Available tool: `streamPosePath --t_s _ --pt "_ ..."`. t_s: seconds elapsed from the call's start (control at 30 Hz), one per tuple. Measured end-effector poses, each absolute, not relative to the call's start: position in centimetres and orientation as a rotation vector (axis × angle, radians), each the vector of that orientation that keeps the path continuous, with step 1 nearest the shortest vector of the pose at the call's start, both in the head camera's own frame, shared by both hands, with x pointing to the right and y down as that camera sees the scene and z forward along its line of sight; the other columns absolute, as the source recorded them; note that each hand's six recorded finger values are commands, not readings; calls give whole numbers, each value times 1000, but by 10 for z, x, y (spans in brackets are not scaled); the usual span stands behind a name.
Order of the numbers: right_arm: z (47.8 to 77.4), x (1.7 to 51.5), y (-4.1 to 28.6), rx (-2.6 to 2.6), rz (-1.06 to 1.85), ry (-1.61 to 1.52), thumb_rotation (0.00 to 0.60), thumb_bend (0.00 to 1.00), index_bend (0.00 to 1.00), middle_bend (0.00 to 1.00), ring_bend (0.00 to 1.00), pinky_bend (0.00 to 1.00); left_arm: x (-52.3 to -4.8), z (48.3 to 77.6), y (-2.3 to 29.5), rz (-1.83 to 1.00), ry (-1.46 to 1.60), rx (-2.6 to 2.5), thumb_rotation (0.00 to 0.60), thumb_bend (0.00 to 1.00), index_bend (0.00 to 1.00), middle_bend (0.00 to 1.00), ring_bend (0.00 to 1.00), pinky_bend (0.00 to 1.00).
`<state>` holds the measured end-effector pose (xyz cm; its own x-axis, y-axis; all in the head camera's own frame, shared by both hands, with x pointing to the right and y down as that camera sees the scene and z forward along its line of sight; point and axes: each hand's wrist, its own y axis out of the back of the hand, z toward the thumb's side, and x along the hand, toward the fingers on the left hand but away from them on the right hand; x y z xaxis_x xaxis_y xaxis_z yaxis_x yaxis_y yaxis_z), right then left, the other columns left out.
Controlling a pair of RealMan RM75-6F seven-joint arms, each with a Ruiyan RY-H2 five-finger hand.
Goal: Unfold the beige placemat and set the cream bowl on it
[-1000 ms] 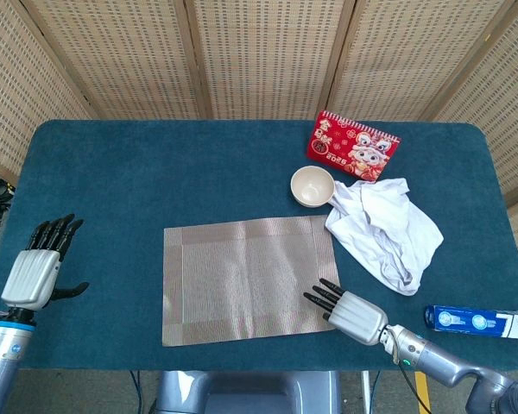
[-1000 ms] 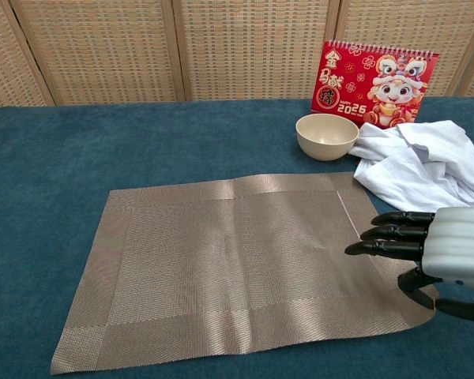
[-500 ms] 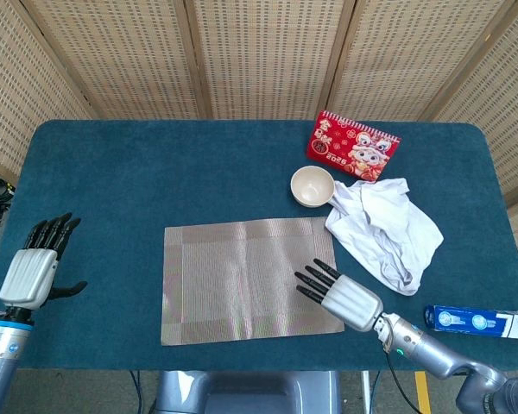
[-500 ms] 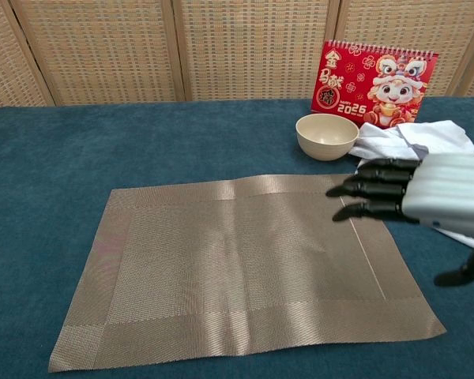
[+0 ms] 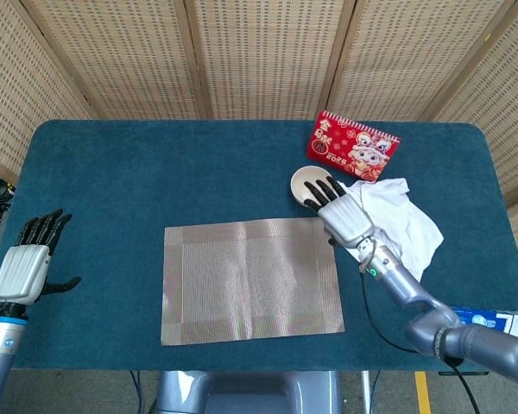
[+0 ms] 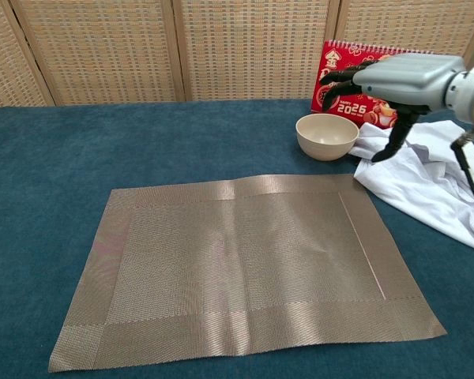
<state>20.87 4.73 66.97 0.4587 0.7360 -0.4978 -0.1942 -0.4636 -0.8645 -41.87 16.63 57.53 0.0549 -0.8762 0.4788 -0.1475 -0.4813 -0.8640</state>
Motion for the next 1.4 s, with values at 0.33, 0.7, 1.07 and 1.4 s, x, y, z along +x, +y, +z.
streamPosePath --t_s 0.33,0.7,1.07,1.4 --pt "712 181 21 -1749 1291 -530 600 141 342 0 0 0 -426 581 163 -1517 1039 -1692 600 0 0 0 0 0" --pt "737 187 7 -1676 1357 -518 600 286 437 0 0 0 -428 585 161 -1534 1036 -1684 600 0 0 0 0 0" --pt "759 201 2 -1659 1434 -534 600 544 633 0 0 0 -430 588 161 -1550 1036 -1669 600 0 0 0 0 0" --pt "758 199 3 -1669 1366 -563 600 588 718 0 0 0 -429 590 161 -1553 1028 -1672 600 0 0 0 0 0"
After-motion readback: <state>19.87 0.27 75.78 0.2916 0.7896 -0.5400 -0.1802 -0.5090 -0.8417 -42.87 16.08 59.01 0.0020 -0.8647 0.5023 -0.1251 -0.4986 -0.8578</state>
